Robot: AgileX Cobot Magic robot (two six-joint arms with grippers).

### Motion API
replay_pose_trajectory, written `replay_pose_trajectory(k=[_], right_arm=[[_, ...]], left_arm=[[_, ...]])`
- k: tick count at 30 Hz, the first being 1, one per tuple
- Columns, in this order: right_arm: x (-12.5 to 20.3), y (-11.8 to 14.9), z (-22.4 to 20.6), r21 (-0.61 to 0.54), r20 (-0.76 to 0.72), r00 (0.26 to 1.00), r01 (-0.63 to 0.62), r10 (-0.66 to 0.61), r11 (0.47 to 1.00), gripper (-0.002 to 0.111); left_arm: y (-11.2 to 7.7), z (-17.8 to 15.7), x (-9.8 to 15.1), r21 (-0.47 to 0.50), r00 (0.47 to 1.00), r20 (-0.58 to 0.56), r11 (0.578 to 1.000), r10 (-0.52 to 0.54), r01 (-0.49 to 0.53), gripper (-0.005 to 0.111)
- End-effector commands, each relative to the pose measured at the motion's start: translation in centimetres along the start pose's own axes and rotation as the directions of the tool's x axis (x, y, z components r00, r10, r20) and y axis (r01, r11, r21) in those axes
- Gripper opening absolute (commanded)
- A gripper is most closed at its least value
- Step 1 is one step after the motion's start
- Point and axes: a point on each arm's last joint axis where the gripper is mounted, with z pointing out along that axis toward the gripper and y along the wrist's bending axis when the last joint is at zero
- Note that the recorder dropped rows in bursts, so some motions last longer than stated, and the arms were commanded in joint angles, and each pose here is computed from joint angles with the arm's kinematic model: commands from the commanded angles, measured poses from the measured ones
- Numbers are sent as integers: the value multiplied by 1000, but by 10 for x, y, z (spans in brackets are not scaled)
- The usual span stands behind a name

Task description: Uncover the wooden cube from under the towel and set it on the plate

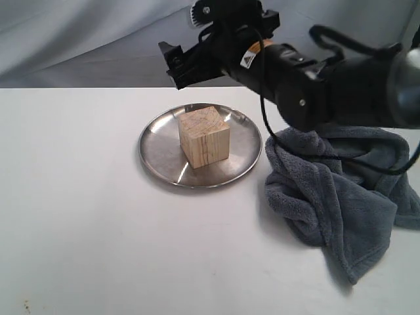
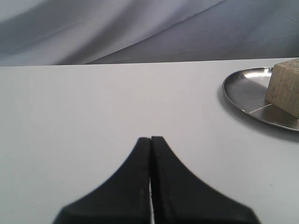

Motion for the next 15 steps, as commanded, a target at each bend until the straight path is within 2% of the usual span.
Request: replay_pose_trajectory(k=[1, 9, 15], right_arm=[[-35, -7, -28, -46, -48, 995, 89, -91, 995, 105], [-82, -21, -86, -111, -100, 964, 233, -244, 966, 105], [-115, -31, -140, -124, -102, 957, 258, -271, 958, 101]], left_arm=[[0, -1, -3, -3, 1000, 19, 1000, -5, 5, 0], [0, -1, -3, -3, 1000, 19, 1000, -5, 5, 0], [0, -1, -3, -3, 1000, 19, 1000, -5, 5, 0]])
